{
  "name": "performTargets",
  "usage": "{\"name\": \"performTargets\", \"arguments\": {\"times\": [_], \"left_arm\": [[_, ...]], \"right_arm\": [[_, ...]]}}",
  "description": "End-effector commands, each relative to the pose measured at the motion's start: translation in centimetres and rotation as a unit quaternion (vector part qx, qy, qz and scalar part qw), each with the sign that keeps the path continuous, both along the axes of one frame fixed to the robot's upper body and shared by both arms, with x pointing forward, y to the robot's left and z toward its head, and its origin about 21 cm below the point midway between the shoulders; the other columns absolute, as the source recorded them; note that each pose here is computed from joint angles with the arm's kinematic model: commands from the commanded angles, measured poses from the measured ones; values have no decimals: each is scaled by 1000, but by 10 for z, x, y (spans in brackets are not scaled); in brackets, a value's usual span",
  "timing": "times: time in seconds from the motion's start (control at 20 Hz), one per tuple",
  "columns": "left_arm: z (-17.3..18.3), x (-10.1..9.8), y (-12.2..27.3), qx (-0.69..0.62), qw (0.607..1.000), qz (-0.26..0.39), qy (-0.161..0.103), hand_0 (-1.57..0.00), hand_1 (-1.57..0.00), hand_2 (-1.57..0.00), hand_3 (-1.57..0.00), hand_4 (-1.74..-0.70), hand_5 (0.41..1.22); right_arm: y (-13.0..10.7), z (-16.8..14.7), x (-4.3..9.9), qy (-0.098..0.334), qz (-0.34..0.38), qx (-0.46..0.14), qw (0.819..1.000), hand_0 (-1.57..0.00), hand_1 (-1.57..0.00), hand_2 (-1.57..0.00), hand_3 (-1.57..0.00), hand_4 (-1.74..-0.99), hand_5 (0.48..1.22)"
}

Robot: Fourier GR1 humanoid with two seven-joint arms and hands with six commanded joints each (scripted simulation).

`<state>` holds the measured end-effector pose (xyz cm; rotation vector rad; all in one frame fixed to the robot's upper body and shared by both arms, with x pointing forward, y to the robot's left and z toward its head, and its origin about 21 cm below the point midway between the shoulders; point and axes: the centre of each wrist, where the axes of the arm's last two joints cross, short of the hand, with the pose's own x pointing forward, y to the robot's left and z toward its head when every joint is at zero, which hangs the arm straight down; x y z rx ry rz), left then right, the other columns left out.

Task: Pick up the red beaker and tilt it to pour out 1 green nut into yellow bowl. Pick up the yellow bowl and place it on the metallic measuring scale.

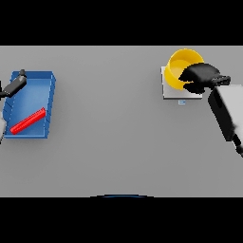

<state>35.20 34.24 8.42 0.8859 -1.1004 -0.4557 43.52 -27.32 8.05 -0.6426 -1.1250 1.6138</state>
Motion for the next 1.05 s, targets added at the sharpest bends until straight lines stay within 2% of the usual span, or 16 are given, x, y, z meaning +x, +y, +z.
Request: {"name": "performTargets", "arguments": {"times": [0.0,0.05,0.15,0.2,0.35,0.5,0.6,1.0], "left_arm": [[0,-1,0,-2,1000,-2,-1,1,1,1,1,-724,671],[1,-1,3,-2,1000,-1,2,1,1,1,1,-722,671],[3,0,-2,-4,1000,-2,3,1,1,1,1,-719,668],[0,0,-2,-3,1000,-2,2,1,1,1,1,-719,667],[1,0,2,-2,1000,1,-5,1,1,1,1,-721,663],[-1,1,4,-4,1000,6,8,1,1,1,1,-722,664],[0,0,3,-5,1000,0,0,1,1,1,1,-723,664],[-1,2,1,0,1000,3,3,1,1,1,1,-726,665]], "right_arm": [[-1,-3,-2,1,-3,2,1000,-1492,-1484,-1450,-1097,-1737,1221],[-1,-1,-2,1,-5,0,1000,-1439,-1337,-1286,-990,-1688,1221],[2,2,0,4,-5,-6,1000,-990,-882,-921,-796,-1629,1080],[4,-1,-1,10,-4,-16,1000,-792,-705,-782,-723,-1609,1029],[3,0,1,16,11,-33,999,-405,-360,-464,-552,-1567,929],[2,1,0,10,28,-34,999,-207,-184,-244,-429,-1552,876],[2,-1,0,6,30,-25,999,-132,-117,-156,-359,-1542,838],[-1,-6,1,27,5,-25,999,-21,-19,-25,-146,-1478,738]]}}
